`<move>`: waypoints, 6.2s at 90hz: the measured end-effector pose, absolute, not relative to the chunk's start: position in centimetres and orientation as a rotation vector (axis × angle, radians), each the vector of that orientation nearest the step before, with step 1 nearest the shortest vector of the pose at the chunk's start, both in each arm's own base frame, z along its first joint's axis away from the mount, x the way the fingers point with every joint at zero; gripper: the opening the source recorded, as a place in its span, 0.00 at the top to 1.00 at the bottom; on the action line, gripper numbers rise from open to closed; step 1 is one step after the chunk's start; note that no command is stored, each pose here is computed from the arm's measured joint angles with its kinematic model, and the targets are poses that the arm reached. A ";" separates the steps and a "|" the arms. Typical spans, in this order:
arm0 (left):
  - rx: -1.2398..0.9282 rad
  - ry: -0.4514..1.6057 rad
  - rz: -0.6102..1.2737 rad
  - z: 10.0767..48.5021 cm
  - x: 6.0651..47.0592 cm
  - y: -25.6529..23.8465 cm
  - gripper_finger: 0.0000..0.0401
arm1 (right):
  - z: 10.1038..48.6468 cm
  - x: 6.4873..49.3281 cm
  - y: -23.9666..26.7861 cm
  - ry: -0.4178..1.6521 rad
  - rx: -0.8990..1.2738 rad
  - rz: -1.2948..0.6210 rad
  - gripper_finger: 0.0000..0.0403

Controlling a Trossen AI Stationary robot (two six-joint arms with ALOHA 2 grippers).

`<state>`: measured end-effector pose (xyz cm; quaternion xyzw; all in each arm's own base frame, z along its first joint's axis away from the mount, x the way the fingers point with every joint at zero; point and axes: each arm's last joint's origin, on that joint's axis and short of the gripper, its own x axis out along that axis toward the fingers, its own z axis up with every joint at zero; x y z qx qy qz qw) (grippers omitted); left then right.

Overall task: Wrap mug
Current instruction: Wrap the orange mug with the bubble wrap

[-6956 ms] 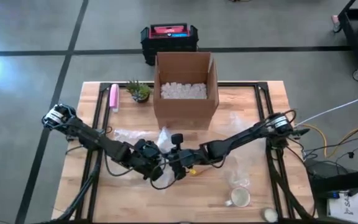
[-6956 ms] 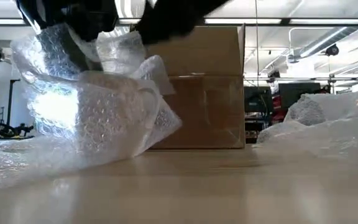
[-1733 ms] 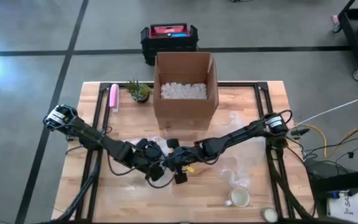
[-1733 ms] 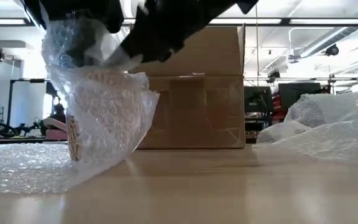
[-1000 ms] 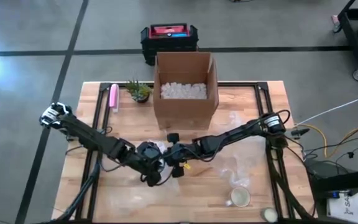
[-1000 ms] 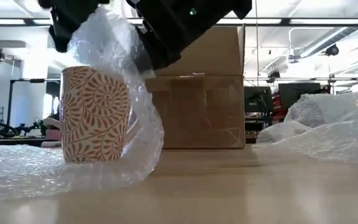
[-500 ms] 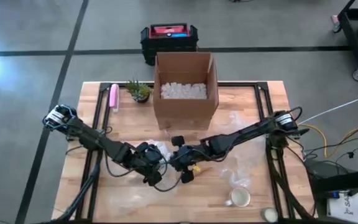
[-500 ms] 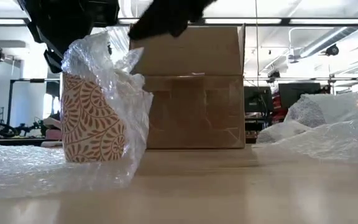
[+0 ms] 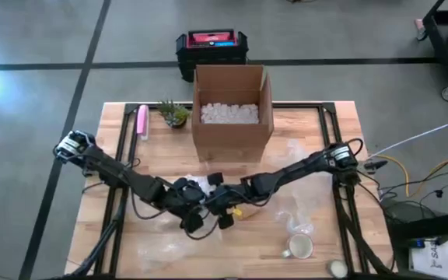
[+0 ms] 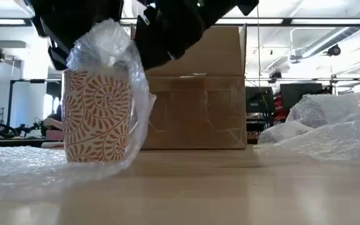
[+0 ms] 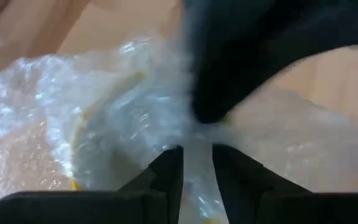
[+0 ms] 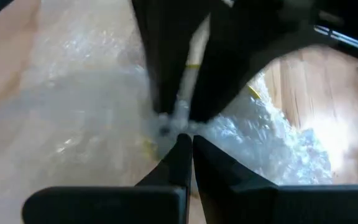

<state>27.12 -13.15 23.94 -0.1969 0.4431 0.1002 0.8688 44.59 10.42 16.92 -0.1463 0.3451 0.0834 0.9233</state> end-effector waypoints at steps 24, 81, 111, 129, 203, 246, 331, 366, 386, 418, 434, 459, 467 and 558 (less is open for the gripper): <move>-0.327 0.904 0.230 27.6 26.7 -13.0 0.81 | 16.9 44.6 10.4 0.709 -0.302 0.160 0.99; -0.383 0.901 0.314 19.4 25.8 -12.3 0.81 | 20.1 44.3 11.9 0.619 -0.340 0.210 0.99; -0.371 0.892 0.282 19.9 26.1 -12.5 0.81 | 17.0 45.6 11.4 0.650 -0.324 0.243 0.99; -0.367 0.915 0.266 20.5 26.2 -12.6 0.81 | 15.8 46.0 11.3 0.666 -0.321 0.244 0.99; -0.264 0.982 0.301 23.7 25.8 -12.4 0.81 | 15.8 45.8 11.2 0.677 -0.318 0.233 0.99; -0.322 0.951 0.347 20.0 25.1 -11.8 0.81 | 19.0 44.2 10.7 0.718 -0.351 0.246 0.99; -0.326 0.930 0.322 20.9 25.4 -12.0 0.81 | 18.8 43.9 9.2 0.537 -0.272 0.271 0.99; -0.345 0.910 0.301 21.6 25.1 -11.9 0.81 | 14.7 45.1 9.7 0.561 -0.255 0.271 0.99; -0.395 0.822 0.252 25.4 24.6 -11.7 0.81 | 15.2 45.0 9.7 0.560 -0.254 0.270 0.99; -0.340 0.830 0.342 23.8 24.8 -11.0 0.81 | 15.1 45.0 9.7 0.573 -0.256 0.271 0.99; -0.329 0.907 0.352 20.9 25.7 -11.5 0.81 | 15.6 44.8 9.8 0.573 -0.264 0.273 0.99; -0.335 0.935 0.332 20.1 26.0 -11.8 0.81 | 19.4 44.2 9.9 0.514 -0.314 0.238 0.99; -0.340 0.930 0.328 20.3 25.9 -11.7 0.81 | 18.7 44.4 9.6 0.535 -0.322 0.206 0.99; -0.557 1.202 0.167 26.4 20.3 -17.1 0.81 | 15.2 44.9 9.6 0.622 -0.323 0.208 0.99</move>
